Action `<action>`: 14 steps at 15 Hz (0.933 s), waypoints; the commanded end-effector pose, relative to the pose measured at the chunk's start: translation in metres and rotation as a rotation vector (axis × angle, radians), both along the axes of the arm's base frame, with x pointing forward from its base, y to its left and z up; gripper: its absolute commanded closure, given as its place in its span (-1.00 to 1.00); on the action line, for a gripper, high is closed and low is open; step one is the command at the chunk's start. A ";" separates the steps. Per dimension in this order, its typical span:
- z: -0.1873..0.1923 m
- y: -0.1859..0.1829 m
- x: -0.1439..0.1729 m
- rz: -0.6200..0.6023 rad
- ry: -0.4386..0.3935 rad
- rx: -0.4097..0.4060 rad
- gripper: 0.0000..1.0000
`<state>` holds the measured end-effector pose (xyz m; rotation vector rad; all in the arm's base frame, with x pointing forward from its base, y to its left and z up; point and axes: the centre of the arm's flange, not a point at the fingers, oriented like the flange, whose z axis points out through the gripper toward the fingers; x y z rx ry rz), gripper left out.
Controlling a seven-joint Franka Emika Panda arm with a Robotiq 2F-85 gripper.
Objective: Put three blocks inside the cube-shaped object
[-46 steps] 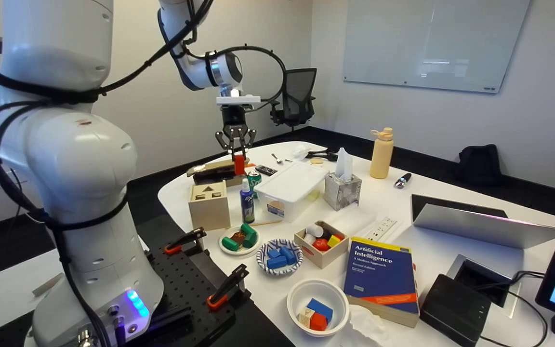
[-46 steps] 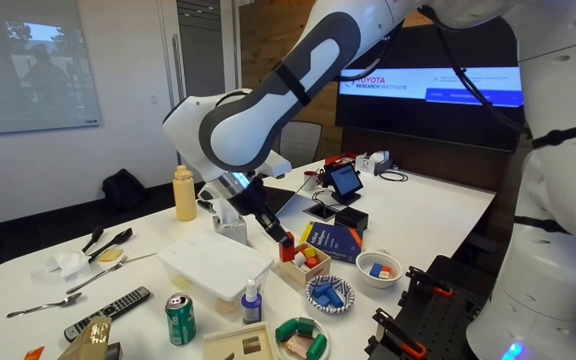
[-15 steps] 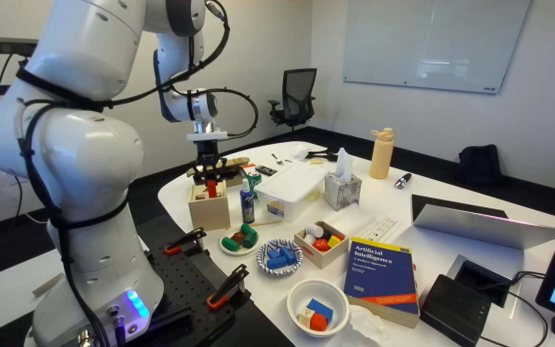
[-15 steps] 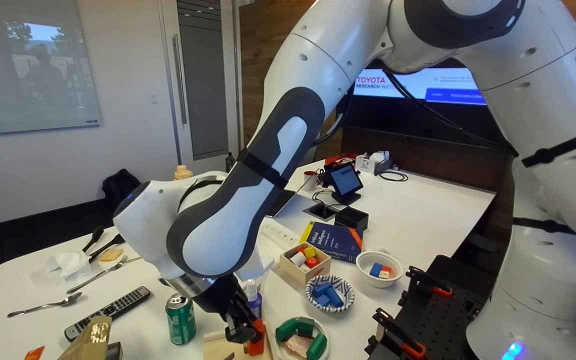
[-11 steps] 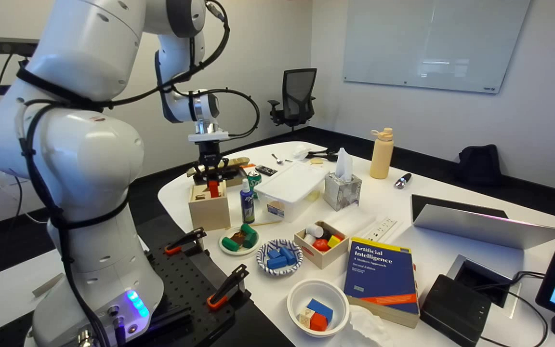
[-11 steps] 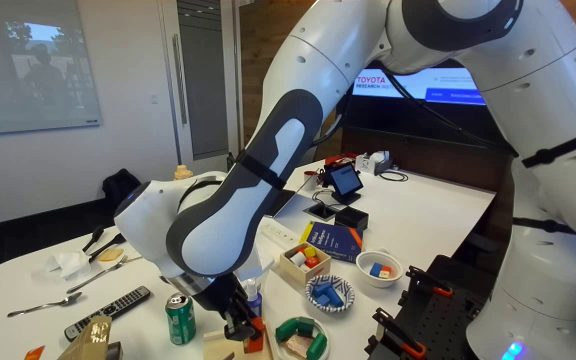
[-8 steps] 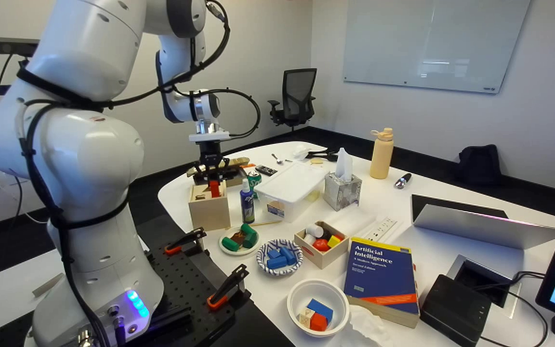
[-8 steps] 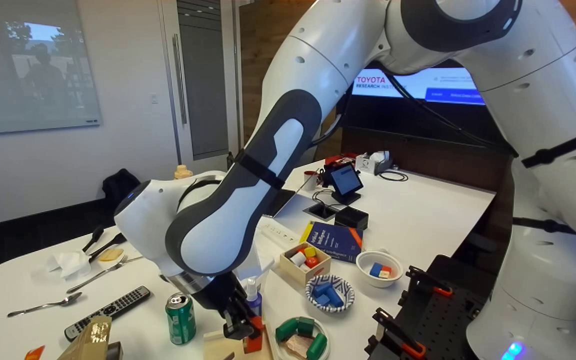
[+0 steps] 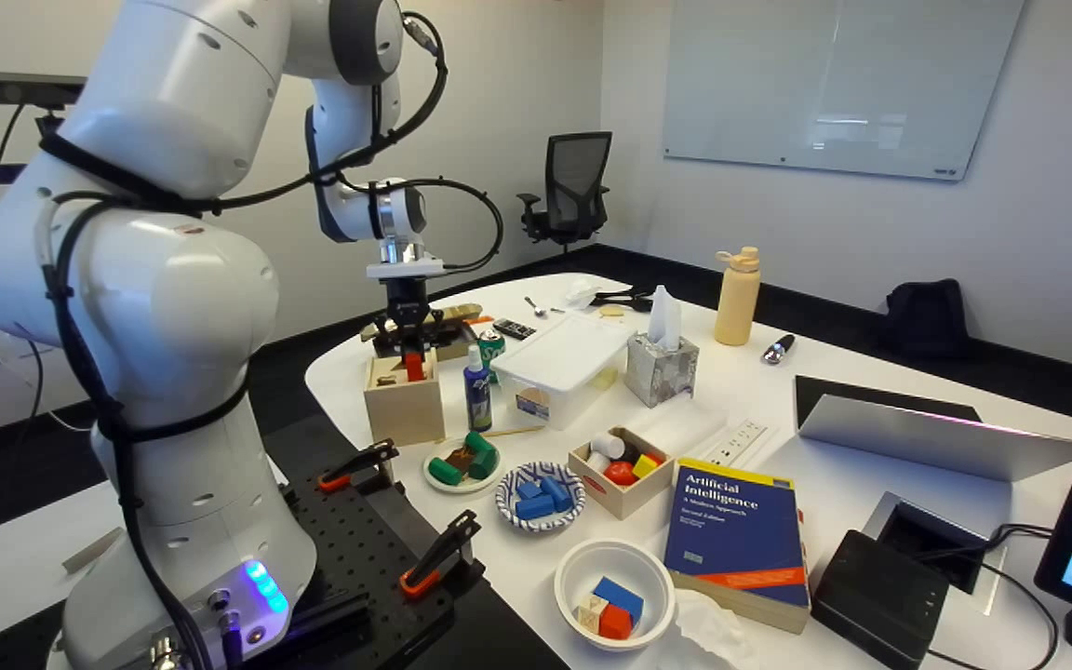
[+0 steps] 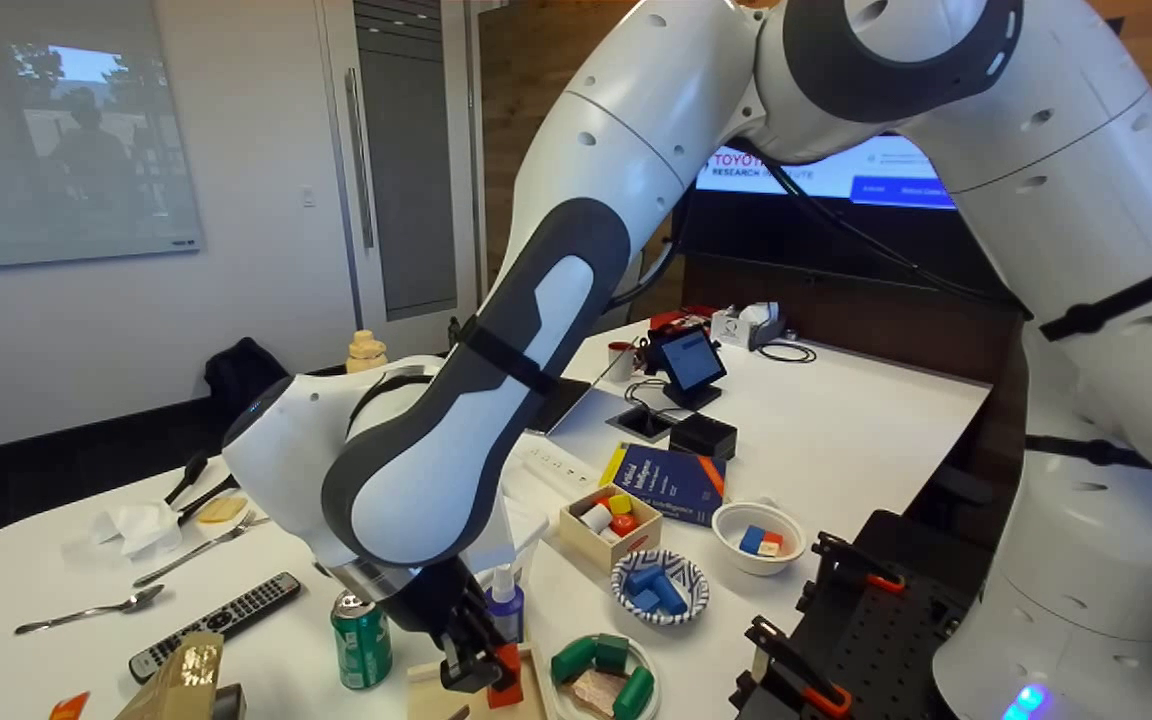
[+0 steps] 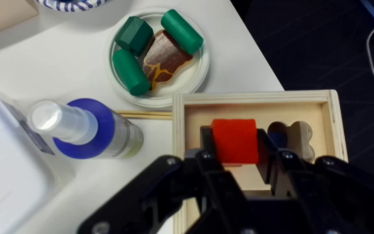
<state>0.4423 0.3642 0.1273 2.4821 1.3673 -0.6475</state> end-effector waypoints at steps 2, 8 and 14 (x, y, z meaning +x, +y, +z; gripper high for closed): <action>0.013 0.005 -0.002 0.013 -0.019 0.004 -0.44; 0.111 -0.042 -0.042 -0.117 -0.062 0.005 -1.00; 0.135 -0.069 -0.039 -0.236 -0.086 -0.021 -1.00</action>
